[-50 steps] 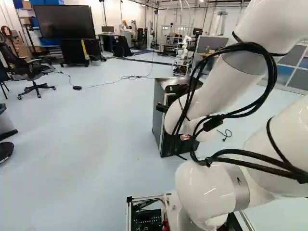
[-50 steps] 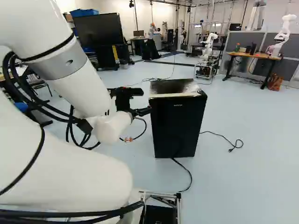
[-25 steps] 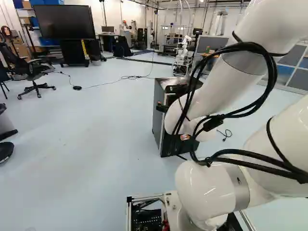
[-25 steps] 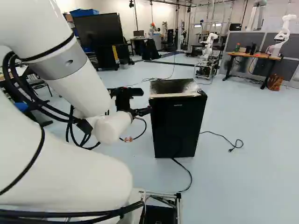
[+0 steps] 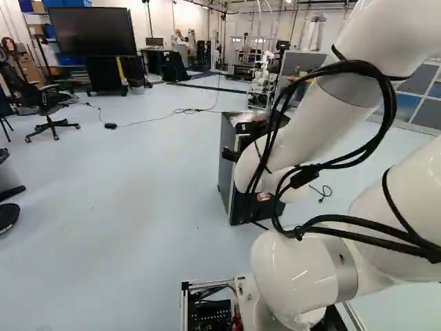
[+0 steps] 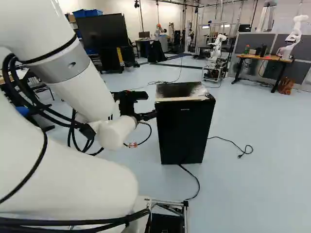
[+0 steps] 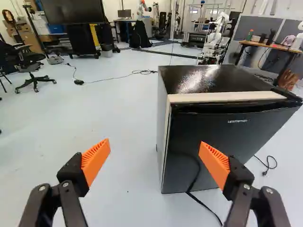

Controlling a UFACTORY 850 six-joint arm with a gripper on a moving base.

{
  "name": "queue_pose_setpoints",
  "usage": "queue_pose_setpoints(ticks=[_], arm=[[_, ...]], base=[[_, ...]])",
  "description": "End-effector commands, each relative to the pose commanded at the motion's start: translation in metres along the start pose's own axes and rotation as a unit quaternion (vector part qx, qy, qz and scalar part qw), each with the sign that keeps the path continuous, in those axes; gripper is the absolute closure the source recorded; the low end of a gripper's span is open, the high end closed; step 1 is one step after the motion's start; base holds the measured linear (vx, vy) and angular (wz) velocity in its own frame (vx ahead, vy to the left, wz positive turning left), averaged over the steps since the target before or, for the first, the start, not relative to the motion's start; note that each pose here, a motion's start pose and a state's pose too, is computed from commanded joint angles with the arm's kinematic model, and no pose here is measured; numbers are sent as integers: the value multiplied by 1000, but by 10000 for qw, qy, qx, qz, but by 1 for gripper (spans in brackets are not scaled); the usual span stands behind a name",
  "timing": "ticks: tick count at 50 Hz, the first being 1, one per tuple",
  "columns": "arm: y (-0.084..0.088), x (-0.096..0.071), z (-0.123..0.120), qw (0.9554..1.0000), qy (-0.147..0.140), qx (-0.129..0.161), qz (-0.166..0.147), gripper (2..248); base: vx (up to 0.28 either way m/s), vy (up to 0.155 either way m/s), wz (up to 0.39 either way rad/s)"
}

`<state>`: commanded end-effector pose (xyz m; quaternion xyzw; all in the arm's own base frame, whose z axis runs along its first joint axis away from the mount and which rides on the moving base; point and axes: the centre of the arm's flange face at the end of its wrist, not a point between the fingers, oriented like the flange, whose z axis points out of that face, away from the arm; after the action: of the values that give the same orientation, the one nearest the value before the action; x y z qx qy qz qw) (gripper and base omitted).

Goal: Grab a drink from the fridge

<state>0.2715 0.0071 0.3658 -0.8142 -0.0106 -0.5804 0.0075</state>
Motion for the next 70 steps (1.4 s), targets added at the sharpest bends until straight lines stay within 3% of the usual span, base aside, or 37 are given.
queue_pose_setpoints(ticks=[35, 70], arm=[[-33, 9, 18, 9989, -47, 456, -103, 3], [-68, 24, 48, 9988, -17, 451, 165, 3]], base=[[0, 0, 0], [0, 0, 0]])
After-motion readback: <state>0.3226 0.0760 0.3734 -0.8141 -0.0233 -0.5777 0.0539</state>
